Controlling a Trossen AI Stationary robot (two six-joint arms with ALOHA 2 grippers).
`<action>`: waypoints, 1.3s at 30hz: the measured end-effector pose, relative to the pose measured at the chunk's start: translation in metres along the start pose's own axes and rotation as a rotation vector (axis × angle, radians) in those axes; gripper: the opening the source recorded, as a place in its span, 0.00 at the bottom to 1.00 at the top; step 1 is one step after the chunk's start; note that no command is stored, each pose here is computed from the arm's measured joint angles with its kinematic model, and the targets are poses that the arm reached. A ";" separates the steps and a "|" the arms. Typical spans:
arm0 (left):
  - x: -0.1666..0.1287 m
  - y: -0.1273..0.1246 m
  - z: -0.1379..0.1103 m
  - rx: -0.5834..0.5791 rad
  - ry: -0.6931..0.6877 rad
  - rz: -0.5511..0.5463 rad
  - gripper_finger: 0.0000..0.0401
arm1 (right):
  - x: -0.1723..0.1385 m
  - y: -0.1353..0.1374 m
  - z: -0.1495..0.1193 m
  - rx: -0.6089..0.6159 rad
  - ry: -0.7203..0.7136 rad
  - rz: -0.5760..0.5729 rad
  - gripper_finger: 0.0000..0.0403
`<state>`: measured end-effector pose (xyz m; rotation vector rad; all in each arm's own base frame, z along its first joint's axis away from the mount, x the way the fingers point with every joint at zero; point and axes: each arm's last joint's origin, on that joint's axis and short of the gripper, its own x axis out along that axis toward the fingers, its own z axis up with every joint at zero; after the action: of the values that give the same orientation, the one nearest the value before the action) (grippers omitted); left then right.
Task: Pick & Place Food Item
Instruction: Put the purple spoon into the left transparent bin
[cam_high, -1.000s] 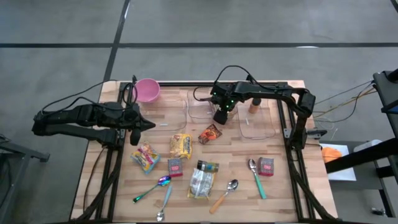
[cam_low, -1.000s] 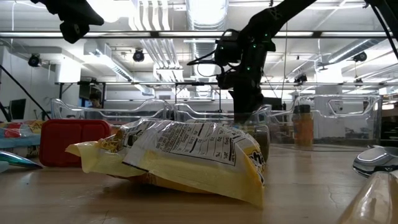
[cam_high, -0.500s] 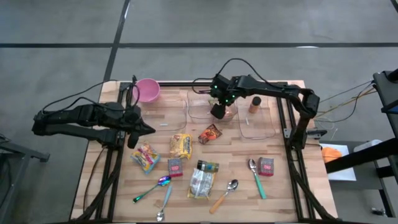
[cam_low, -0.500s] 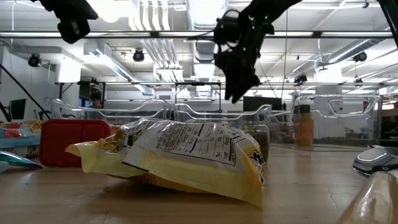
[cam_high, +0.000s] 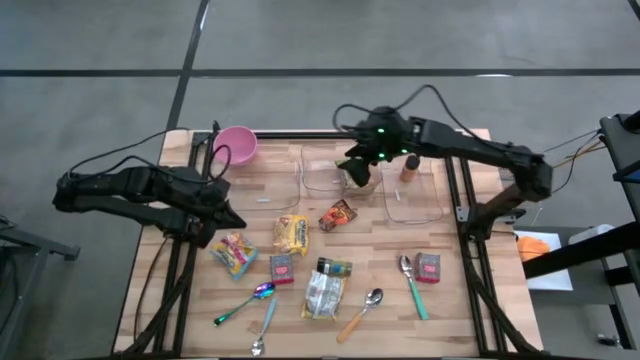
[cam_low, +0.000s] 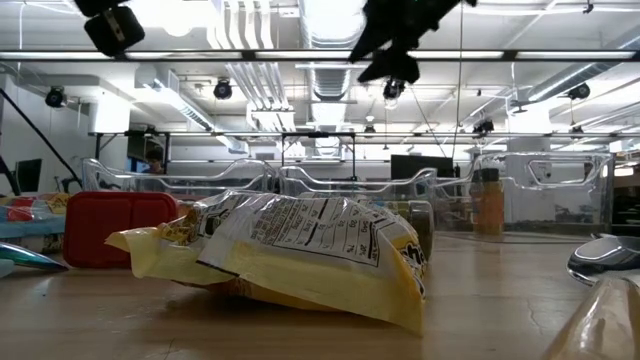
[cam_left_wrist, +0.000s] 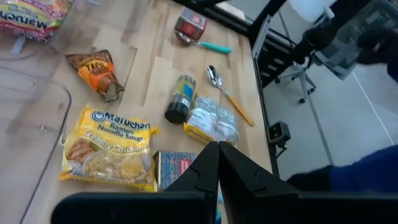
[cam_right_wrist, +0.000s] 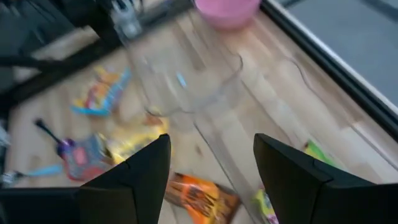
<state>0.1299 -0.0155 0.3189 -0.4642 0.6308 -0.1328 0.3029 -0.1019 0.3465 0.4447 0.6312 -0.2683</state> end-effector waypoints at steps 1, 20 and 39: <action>0.001 0.000 -0.001 -0.009 0.018 0.006 0.05 | -0.007 0.002 -0.003 0.007 -0.026 0.014 0.57; 0.084 -0.018 -0.014 -0.077 0.539 0.112 0.38 | -0.072 0.018 -0.091 0.153 -0.201 0.017 0.57; 0.138 -0.083 -0.059 -0.197 0.615 0.333 0.40 | -0.106 0.016 -0.106 0.102 -0.196 0.015 0.57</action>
<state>0.2075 -0.1469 0.2409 -0.5031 1.3232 0.1117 0.1726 -0.0259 0.3407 0.5144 0.4239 -0.3264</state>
